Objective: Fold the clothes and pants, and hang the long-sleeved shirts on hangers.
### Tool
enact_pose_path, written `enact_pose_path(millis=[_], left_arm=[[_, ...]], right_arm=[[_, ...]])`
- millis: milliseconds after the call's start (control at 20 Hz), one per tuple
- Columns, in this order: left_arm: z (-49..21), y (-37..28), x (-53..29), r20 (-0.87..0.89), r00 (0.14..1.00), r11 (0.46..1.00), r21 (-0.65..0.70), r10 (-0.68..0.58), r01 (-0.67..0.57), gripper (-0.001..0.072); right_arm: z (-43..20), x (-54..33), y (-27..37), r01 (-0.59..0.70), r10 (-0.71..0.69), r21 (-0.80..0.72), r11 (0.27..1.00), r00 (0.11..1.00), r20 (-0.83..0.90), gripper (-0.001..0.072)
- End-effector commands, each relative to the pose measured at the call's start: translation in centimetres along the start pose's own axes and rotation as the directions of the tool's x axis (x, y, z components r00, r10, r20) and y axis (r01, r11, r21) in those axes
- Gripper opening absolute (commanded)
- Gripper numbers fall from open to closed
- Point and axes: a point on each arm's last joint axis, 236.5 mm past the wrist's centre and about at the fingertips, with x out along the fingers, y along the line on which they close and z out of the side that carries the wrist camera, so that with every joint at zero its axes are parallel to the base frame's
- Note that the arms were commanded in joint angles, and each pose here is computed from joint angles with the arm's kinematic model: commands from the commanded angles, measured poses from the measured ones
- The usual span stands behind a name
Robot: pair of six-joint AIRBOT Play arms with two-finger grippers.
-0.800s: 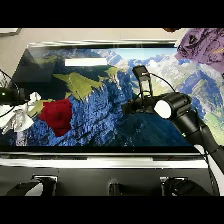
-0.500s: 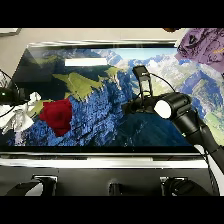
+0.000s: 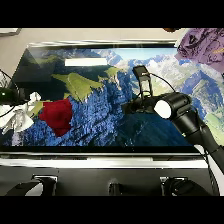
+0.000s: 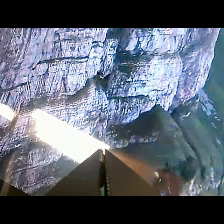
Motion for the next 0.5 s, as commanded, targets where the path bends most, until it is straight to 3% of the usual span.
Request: enact_pose_path(millis=[0, 400, 450], left_arm=[[0.0, -0.01, -0.02, 0.001, 1.0, 1.0, 0.001, 0.0, 0.0, 0.0016], [0.01, 0.0, -0.02, 0.001, 1.0, 1.0, 0.001, 0.001, -0.001, 0.0017], [0.18, 0.04, 0.07, 0.007, 1.0, 1.0, 0.0, 0.002, -0.002, 0.0054]], right_arm=[[0.04, -0.03, 0.05, -0.001, 0.001, 0.0, 1.0, 1.0, 0.001, 0.003], [0.67, -0.04, 0.19, -0.007, 0.007, 0.007, 1.0, 1.0, 0.028, 0.003], [0.62, -0.04, 0.18, -0.007, 0.007, 0.007, 1.0, 1.0, 0.026, 0.003]])
